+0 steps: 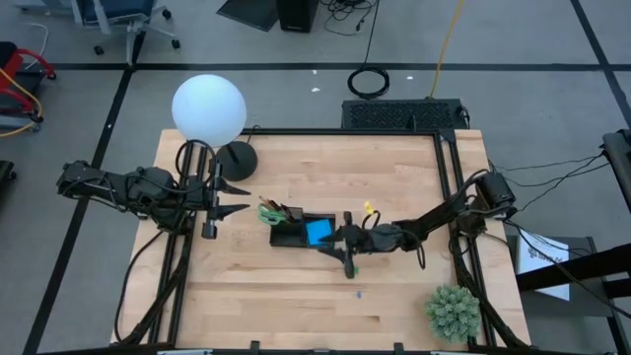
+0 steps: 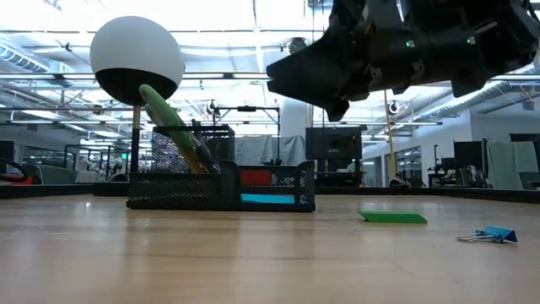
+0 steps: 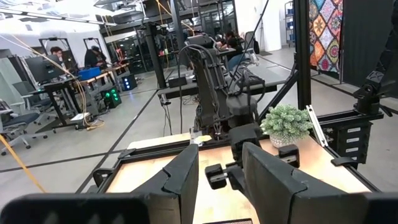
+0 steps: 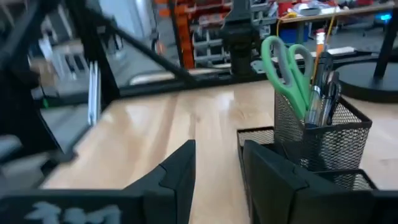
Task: Pick and place office supplies into organizer
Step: Put the green eraser into the black desk organizer
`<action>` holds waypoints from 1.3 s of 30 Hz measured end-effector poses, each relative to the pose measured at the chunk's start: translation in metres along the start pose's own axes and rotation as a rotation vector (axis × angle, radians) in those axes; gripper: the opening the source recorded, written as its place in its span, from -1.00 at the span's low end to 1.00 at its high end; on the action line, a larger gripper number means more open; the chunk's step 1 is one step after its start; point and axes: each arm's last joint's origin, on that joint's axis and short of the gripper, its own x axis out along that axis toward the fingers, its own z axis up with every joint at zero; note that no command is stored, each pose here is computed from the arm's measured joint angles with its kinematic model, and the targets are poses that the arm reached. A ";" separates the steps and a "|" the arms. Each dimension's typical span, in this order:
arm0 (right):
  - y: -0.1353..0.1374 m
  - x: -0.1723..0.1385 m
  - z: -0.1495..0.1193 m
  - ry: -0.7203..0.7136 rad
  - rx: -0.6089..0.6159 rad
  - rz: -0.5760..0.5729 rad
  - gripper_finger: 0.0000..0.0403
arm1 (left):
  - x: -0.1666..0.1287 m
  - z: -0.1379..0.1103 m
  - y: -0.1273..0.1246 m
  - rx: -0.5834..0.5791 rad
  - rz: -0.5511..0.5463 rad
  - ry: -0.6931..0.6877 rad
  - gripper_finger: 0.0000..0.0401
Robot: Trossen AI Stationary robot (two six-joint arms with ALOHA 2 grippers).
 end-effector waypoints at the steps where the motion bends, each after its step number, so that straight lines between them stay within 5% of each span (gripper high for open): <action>1: 0.000 0.000 0.000 0.014 -0.032 0.003 -0.34 | 0.000 0.000 0.000 0.000 0.000 0.000 -0.35; 19: 0.030 -0.014 0.052 0.629 -0.278 -0.008 0.06 | 0.000 0.000 0.000 0.018 0.000 0.002 -0.35; 27: 0.036 -0.022 0.067 0.823 -0.181 -0.012 0.06 | 0.000 0.000 0.000 0.017 0.000 0.000 -0.35; 39: 0.038 -0.028 0.051 0.980 -0.116 -0.021 0.06 | 0.000 0.000 0.000 0.018 0.000 0.000 -0.35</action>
